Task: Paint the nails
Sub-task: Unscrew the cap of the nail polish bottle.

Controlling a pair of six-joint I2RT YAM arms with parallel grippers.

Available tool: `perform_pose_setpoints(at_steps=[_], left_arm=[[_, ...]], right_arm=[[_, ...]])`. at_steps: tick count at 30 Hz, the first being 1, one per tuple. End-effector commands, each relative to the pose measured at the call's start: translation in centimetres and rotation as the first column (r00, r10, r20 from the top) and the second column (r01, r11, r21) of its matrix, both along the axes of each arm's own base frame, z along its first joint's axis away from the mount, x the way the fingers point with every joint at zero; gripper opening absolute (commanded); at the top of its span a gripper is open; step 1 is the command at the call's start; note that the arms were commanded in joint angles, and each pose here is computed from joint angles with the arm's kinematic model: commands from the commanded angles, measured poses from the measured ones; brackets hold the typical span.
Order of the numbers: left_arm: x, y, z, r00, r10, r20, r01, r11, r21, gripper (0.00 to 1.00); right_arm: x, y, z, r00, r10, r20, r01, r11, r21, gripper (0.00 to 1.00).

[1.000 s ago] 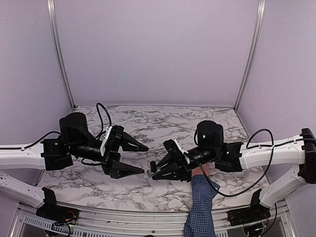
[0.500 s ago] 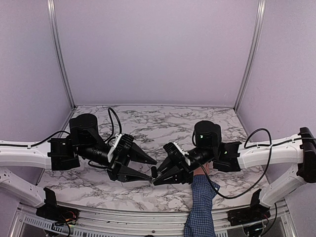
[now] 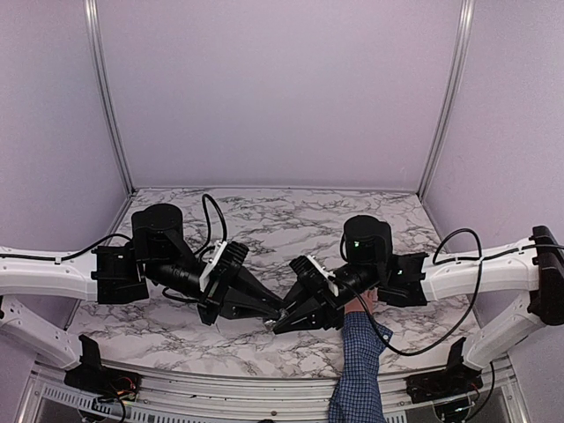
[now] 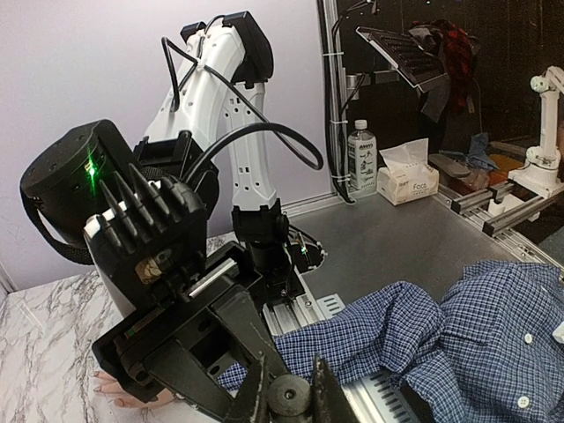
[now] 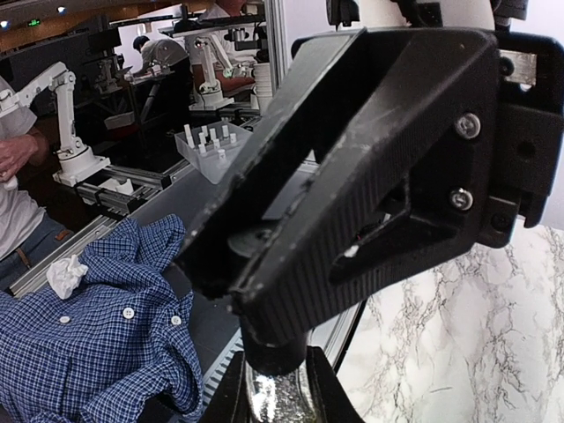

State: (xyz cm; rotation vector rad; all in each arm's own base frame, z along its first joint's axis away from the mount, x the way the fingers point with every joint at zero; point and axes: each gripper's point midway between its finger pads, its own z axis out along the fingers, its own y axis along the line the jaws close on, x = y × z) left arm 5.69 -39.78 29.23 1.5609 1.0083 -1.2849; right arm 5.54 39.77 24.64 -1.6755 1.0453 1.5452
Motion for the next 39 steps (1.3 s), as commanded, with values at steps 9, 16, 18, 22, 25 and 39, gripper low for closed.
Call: perform_pose_setpoints(at_steps=[9,16,18,22,25,39], left_arm=[[2.9,-0.8,0.4,0.982,0.182,-0.039,-0.182,0.983,0.017,0.0],[5.0,-0.7,0.4,0.947,0.314,-0.069,-0.312,0.95,0.03,0.0],[5.6,-0.7,0.2,0.937,0.343,-0.067,-0.342,0.939,0.033,0.0],[6.8,-0.6,0.1,0.909,0.413,-0.063,-0.412,0.911,0.028,0.0],[8.3,-0.4,0.0,0.87,0.489,-0.058,-0.489,0.872,0.027,0.0],[14.1,0.8,-1.8,0.641,0.757,-0.131,-0.755,0.652,0.07,0.0]], right_arm=[[2.0,1.2,2.2,0.993,-0.114,0.039,0.111,0.992,0.064,0.0],[4.2,1.3,2.2,0.968,-0.242,0.066,0.237,0.968,0.078,0.0],[5.1,1.3,2.5,0.956,-0.286,0.066,0.279,0.956,0.092,0.0],[7.4,1.6,3.1,0.915,-0.398,0.065,0.39,0.915,0.104,0.0],[9.3,1.7,3.1,0.873,-0.486,0.049,0.479,0.871,0.105,0.0],[14.6,1.6,2.7,0.698,-0.715,0.021,0.71,0.696,0.102,0.0]])
